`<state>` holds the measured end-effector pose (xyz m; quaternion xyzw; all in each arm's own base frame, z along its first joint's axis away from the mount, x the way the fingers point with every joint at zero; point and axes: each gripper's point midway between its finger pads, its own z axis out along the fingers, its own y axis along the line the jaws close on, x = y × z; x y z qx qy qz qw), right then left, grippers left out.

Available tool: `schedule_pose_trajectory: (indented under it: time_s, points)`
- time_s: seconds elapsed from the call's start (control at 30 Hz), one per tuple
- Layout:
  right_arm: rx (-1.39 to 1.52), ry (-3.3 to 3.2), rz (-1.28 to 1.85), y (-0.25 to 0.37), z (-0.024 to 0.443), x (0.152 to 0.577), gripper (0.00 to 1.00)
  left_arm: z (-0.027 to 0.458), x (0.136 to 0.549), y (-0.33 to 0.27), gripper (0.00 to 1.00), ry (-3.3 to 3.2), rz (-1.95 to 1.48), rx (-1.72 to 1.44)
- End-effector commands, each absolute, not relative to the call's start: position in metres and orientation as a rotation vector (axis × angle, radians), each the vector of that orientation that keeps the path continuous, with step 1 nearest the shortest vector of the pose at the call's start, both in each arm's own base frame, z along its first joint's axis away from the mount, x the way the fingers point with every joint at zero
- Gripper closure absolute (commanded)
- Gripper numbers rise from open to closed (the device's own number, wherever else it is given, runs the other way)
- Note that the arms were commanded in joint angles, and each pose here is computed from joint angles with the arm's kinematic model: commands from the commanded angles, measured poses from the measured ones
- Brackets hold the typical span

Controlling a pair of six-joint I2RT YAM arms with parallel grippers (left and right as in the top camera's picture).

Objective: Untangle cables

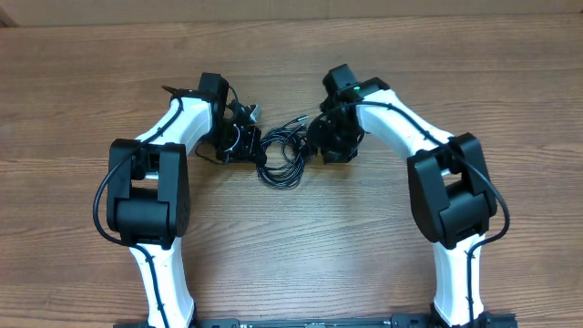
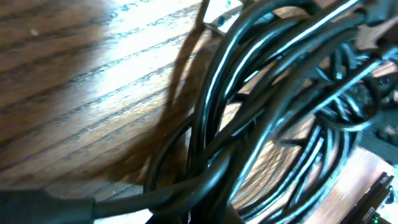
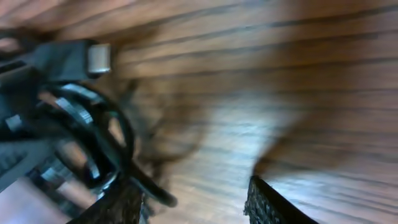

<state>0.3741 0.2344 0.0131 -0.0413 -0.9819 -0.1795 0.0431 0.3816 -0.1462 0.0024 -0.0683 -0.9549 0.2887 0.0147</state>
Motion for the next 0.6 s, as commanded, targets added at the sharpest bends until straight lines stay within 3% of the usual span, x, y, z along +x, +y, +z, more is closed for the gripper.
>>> schedule_pose_trajectory:
  time_s: [0.0, 0.23, 0.57]
  points:
    - [-0.282, -3.181, -0.204, 0.203, 0.011, 0.394, 0.5, -0.014, 0.366, -0.147, 0.96, -2.912, 0.888, -0.199]
    - [-0.439, -3.221, -0.054, 0.181, 0.011, 0.403, 0.57, -0.014, 0.367, -0.143, 0.96, -2.909, 0.881, -0.147]
    - [-0.509, -3.132, 0.244, 0.111, 0.012, 0.391, 0.59, -0.021, 0.364, -0.124, 0.95, -2.92, 0.762, -0.067]
